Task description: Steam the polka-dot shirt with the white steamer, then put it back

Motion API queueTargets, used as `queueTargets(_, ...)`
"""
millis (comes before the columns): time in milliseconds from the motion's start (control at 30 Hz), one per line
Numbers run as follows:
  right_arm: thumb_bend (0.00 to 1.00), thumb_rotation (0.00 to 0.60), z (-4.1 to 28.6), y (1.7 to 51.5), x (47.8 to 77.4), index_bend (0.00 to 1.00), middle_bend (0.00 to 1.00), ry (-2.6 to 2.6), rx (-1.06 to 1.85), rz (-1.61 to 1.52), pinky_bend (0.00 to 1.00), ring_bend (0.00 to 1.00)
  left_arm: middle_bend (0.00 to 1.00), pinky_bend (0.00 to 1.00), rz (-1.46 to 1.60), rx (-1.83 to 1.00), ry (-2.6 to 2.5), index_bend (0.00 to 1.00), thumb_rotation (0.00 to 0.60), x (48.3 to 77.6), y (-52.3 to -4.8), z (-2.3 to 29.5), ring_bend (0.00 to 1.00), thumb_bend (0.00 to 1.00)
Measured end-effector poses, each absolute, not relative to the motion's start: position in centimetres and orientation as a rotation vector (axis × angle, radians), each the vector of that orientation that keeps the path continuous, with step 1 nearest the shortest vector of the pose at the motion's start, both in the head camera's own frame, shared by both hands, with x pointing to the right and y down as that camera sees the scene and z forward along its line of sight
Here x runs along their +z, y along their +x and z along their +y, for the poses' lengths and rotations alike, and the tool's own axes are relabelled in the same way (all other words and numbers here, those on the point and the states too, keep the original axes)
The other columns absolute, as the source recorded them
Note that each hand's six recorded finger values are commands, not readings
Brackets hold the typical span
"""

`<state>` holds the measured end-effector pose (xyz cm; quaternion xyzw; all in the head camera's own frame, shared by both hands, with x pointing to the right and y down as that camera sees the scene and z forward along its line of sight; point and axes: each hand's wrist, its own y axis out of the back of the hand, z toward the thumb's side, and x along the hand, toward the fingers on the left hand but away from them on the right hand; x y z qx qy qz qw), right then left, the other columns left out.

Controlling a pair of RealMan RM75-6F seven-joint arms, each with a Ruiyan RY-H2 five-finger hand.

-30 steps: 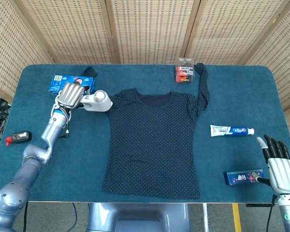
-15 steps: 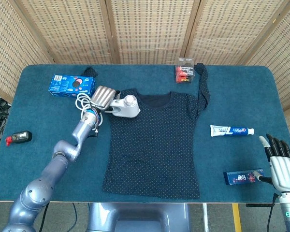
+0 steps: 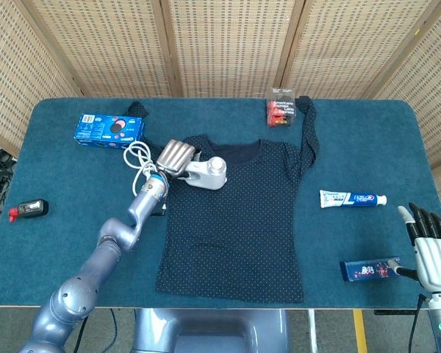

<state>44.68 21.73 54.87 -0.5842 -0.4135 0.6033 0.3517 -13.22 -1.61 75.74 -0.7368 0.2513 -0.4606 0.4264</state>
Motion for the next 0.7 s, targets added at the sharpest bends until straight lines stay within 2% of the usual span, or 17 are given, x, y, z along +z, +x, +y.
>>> queueTargets(700, 0.0, 0.6, 21.7, 44.7, 54.5, 0.02, 0.0, -1.522, 1.547, -1.082, 0.0, 0.0, 0.77, 0.87, 0.607, -1.13, -1.939, 1.0, 0.6, 77.2, -12.6, 1.4, 0.71, 0.56)
